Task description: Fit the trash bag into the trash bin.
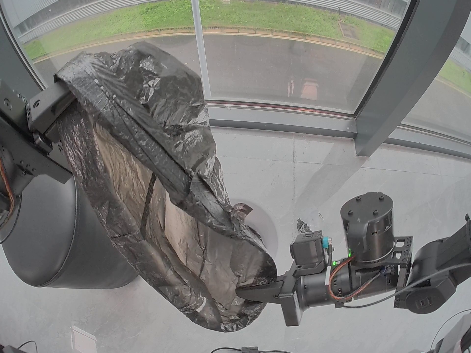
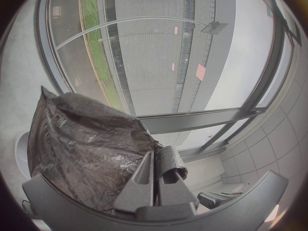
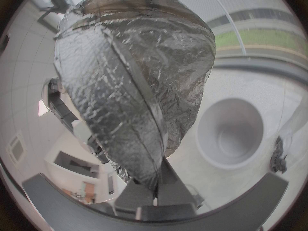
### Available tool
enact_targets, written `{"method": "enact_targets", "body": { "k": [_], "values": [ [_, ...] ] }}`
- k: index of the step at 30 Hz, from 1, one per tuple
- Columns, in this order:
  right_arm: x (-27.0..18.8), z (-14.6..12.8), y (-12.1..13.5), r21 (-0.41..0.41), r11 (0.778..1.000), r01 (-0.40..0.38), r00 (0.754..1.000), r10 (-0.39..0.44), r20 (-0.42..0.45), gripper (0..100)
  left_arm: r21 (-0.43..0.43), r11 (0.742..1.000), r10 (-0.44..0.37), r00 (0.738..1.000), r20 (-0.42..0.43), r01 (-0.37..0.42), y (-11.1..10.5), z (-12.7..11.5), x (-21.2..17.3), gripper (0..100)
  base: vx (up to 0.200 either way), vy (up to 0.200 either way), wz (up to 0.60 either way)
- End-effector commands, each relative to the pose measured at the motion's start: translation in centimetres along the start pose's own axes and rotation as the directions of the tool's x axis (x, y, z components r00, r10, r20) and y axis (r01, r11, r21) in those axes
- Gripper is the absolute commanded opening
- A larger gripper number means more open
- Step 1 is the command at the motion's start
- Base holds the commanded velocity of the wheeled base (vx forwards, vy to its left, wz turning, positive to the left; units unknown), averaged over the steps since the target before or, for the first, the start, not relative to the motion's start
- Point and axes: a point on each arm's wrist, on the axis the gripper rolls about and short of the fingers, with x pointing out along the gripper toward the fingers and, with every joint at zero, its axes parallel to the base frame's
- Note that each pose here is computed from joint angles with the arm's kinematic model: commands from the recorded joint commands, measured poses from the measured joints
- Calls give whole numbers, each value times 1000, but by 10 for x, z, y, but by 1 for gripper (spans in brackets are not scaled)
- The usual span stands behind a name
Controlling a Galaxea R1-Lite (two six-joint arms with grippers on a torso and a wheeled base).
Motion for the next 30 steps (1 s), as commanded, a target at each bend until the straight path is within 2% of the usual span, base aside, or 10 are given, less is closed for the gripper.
{"method": "enact_targets", "body": {
  "k": [1,6,10,13,15,19,23,27,30],
  "values": [
    [-29,26,-9,100,993,-61,998,60,18,0,-87,992,89,996,-30,-91,49,-4,-8,0,0,0,0],
    [-35,23,-12,201,973,-111,993,119,-27,0,-100,989,100,994,-50,-104,64,-11,-12,0,0,0,0],
    [-38,17,-12,244,963,-114,987,137,-80,0,-117,985,121,991,-59,-127,73,-15,-14,0,0,0,0],
    [-46,13,-10,289,944,-159,972,201,-120,0,-130,981,134,989,-70,-142,80,-20,-16,0,0,0,0],
    [-51,12,-8,304,939,-164,968,213,-135,0,-129,982,127,989,-75,-136,81,-22,-16,0,0,0,0],
    [-58,11,-3,324,933,-156,964,215,-155,0,-129,984,113,989,-94,-124,83,-24,-15,0,0,0,0],
    [-71,3,3,365,922,-129,956,214,-203,0,-187,972,120,985,-127,-143,92,-25,-12,0,0,0,0],
    [-73,-9,2,387,916,-110,952,209,-225,0,-207,966,130,982,-134,-156,104,-26,-7,0,0,0,0],
    [-76,-10,-3,399,912,-93,956,194,-222,0,-219,966,109,983,-151,-140,111,-28,-2,0,0,0,0]
  ]
}}
